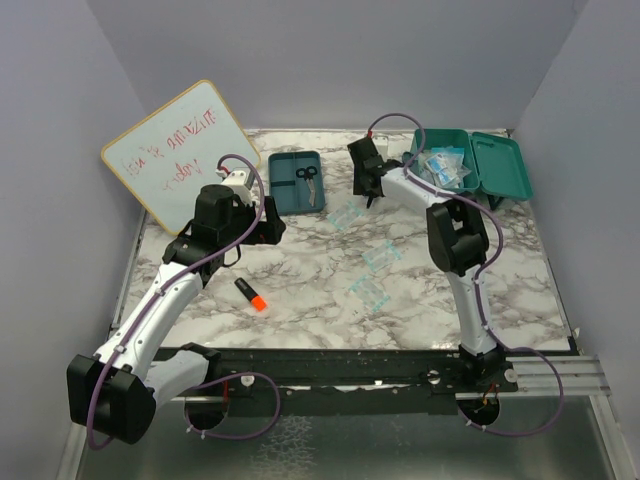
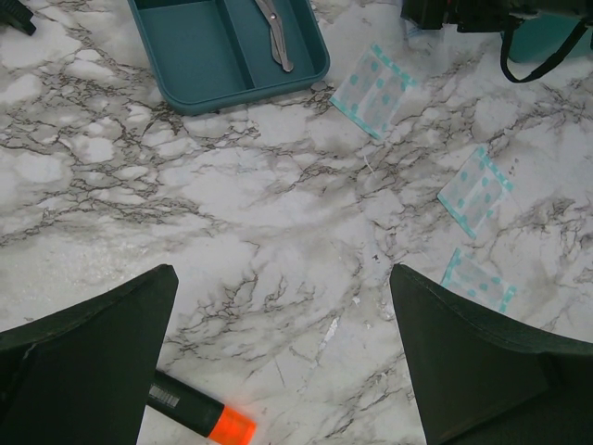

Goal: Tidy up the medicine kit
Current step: Pick up the medical item at the center of the board.

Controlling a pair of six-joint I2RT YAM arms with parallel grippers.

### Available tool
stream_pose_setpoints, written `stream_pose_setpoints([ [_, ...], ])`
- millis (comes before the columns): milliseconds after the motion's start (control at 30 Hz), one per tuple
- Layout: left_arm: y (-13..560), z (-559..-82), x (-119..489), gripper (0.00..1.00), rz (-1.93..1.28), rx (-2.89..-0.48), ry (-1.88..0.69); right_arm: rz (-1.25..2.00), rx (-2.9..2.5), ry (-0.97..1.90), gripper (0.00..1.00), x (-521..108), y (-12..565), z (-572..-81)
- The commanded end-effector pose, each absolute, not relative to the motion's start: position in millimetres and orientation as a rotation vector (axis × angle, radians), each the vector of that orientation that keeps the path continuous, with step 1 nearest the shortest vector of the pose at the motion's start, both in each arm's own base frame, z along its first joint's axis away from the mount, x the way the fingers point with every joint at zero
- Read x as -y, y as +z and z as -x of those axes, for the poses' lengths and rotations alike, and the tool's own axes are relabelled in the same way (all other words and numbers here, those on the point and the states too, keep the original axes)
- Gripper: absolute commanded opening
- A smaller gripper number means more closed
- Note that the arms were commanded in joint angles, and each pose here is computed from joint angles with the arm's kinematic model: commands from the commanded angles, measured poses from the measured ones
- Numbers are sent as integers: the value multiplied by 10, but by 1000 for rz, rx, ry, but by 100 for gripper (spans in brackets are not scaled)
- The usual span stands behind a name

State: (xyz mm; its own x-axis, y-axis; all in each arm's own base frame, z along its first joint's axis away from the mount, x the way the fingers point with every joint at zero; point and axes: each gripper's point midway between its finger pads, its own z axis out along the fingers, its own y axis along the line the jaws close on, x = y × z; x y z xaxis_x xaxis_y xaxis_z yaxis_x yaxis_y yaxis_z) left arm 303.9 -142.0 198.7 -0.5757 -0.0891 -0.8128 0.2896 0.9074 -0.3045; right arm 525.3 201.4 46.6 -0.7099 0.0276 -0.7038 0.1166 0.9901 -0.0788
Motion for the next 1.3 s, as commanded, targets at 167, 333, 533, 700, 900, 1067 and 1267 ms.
stream_pose_setpoints([
  [167, 1951, -3007, 1381, 99, -114, -2133, -494, -68, -2377, -126, 41, -2070, 431, -5272],
  [333, 1943, -3011, 1376, 98, -108, -2136, -491, 11, -2315, -41, 28, -2147, 781, -5269],
  [533, 1927, -3016, 1372, 98, -110, -2139, -486, 130, -2263, 86, 27, -2280, 1206, -5155],
  [700, 1902, -3016, 1369, 98, -118, -2144, -481, 184, -2224, 101, 27, -2227, 1541, -5012],
  [900, 1874, -3016, 1379, 98, -130, -2153, -482, 261, -2150, 20, 27, -2005, 2057, -4887],
  [1067, 1860, -3015, 1380, 98, -132, -2157, -481, 212, -2100, -18, 27, -1626, 2353, -4898],
  [1267, 1874, -3015, 1383, 98, -135, -2152, -484, 111, -2119, -79, 27, -997, 2305, -4957],
])
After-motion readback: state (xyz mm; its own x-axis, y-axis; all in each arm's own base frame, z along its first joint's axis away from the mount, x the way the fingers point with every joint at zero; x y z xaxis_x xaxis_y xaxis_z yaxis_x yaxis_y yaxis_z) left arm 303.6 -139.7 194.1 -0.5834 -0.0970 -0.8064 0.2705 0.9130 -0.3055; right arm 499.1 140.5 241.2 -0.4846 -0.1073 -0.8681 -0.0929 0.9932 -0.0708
